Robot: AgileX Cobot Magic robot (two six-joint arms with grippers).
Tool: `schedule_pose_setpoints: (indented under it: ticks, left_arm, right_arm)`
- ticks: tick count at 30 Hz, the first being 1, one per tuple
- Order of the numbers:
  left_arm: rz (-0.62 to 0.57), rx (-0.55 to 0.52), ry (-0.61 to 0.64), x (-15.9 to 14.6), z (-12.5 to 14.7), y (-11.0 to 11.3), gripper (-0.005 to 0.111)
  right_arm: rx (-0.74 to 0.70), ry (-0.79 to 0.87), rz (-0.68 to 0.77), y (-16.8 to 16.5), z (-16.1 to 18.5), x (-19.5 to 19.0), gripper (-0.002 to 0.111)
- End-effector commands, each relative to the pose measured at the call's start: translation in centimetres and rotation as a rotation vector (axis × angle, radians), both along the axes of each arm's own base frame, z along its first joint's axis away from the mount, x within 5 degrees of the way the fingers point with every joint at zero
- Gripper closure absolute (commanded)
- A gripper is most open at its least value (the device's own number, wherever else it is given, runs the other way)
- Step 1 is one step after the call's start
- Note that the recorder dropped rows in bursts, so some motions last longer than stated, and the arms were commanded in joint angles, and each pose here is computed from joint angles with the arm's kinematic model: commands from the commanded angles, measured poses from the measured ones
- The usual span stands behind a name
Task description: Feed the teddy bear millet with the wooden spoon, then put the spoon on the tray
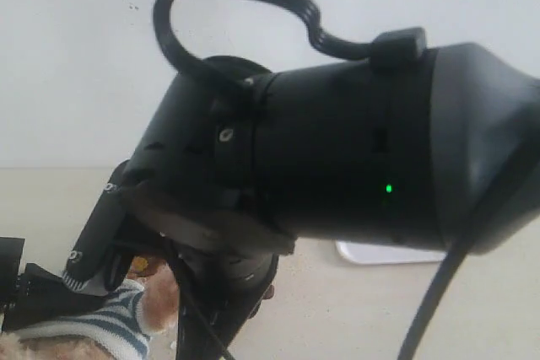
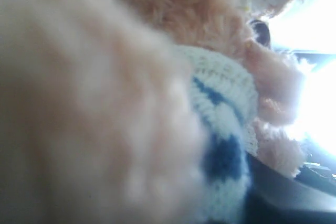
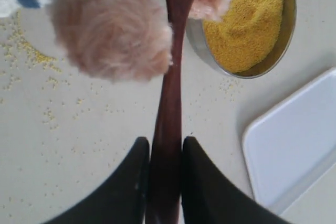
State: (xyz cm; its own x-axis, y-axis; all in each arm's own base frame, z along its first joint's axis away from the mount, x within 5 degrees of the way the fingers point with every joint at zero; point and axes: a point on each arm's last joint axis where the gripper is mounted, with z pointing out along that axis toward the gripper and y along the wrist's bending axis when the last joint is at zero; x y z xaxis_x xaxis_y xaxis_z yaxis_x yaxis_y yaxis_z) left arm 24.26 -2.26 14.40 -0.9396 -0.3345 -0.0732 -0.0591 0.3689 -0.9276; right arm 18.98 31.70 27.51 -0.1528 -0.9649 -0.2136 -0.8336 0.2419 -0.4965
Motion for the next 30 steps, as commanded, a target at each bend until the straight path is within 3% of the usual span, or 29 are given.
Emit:
schedule_pose_setpoints:
  ticks: [1, 15, 25, 30]
  left_arm:
    - [0.007, -0.039, -0.016, 0.0, 0.4, -0.1, 0.103]
    - [0.003, -0.038, -0.016, 0.0, 0.4, -0.2, 0.103]
    - [0.002, -0.037, -0.016, 0.0, 0.4, -0.2, 0.103]
    - [-0.001, -0.036, -0.015, 0.0, 0.4, -0.2, 0.103]
  right_arm:
    - [0.002, -0.088, 0.017, 0.5, 0.5, -0.4, 0.109]
    - [-0.016, -0.219, 0.047, 0.6, 1.2, 0.2, 0.109]
    - [-0.162, -0.365, 0.113, 0.8, 1.1, -1.3, 0.109]
    - [-0.121, -0.393, 0.089, 0.9, 1.3, -1.2, 0.109]
